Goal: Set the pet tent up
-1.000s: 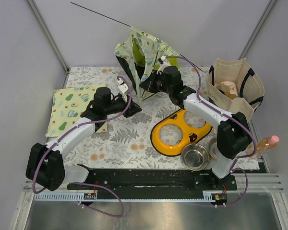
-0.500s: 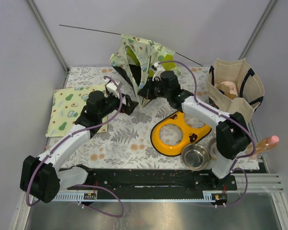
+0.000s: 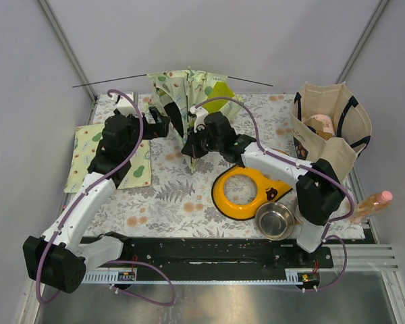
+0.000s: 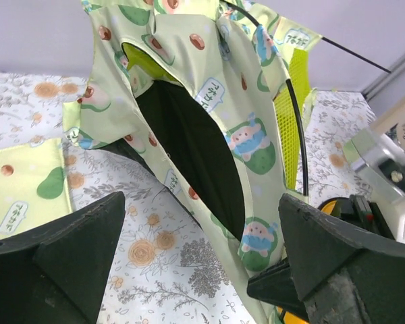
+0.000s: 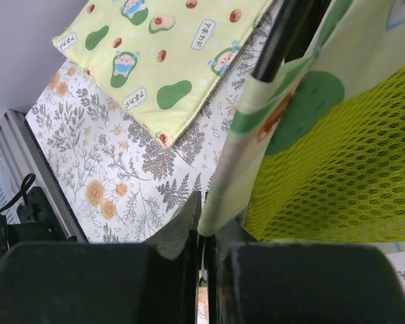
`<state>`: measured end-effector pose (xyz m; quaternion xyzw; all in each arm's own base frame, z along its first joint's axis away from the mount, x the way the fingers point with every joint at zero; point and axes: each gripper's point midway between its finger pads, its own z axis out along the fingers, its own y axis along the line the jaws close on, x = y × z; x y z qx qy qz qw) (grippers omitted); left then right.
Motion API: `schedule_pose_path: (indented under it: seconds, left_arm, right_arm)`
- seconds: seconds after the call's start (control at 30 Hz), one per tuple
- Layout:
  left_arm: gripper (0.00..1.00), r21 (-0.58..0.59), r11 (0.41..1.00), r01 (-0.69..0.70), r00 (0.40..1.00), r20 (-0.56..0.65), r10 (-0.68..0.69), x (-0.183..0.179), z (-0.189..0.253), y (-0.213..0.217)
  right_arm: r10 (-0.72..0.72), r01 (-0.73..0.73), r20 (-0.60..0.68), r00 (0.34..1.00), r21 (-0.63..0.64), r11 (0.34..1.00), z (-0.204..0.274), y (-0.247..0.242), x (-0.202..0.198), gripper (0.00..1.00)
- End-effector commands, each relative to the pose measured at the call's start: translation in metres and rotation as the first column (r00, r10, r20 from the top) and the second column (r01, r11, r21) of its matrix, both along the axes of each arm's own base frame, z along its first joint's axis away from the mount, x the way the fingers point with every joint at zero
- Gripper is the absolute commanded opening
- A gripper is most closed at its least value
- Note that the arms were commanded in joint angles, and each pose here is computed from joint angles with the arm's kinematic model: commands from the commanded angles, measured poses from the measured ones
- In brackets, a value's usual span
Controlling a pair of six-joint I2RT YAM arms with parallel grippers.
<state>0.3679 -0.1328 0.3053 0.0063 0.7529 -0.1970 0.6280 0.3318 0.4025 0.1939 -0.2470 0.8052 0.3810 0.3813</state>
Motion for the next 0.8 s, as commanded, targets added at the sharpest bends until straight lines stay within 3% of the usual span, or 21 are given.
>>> schedule_pose_path:
  seconds: [0.0,0.13,0.2,0.37,0.5,0.77]
  left_arm:
    - [0.99,-0.051,0.994,-0.094,0.995,-0.041,0.092,-0.002,0.003,0.02]
    - [0.99,-0.049,0.992,-0.114,0.991,-0.071,0.111,-0.002,-0.002,0.024]
    - [0.99,-0.045,0.993,-0.11,0.991,-0.076,0.106,-0.003,-0.004,0.023]
    - [0.99,-0.062,0.997,-0.052,0.995,-0.091,0.047,-0.004,-0.014,0.012]
    - [0.99,-0.136,0.987,0.086,0.989,-0.106,-0.101,-0.007,-0.022,-0.017]
    - [0.98,-0.278,0.957,0.08,0.969,-0.202,-0.139,0.015,-0.04,-0.039]
  right_arm:
    - [-0.028,0.028,0.072,0.997,0.0,1.0,0.017,0.019,0.004,0.05]
    - [-0.076,0.076,0.016,0.997,-0.004,0.997,0.009,0.02,0.001,0.21]
    - [-0.116,0.116,-0.017,0.993,-0.018,0.993,0.006,0.014,0.0,0.38]
    - [-0.192,0.19,-0.068,0.979,-0.039,0.981,0.012,-0.005,-0.008,0.67]
    - [-0.248,0.246,-0.042,0.968,-0.051,0.968,0.021,-0.026,-0.013,0.81]
    - [-0.238,0.239,0.033,0.971,-0.039,0.97,0.024,-0.051,-0.029,0.89]
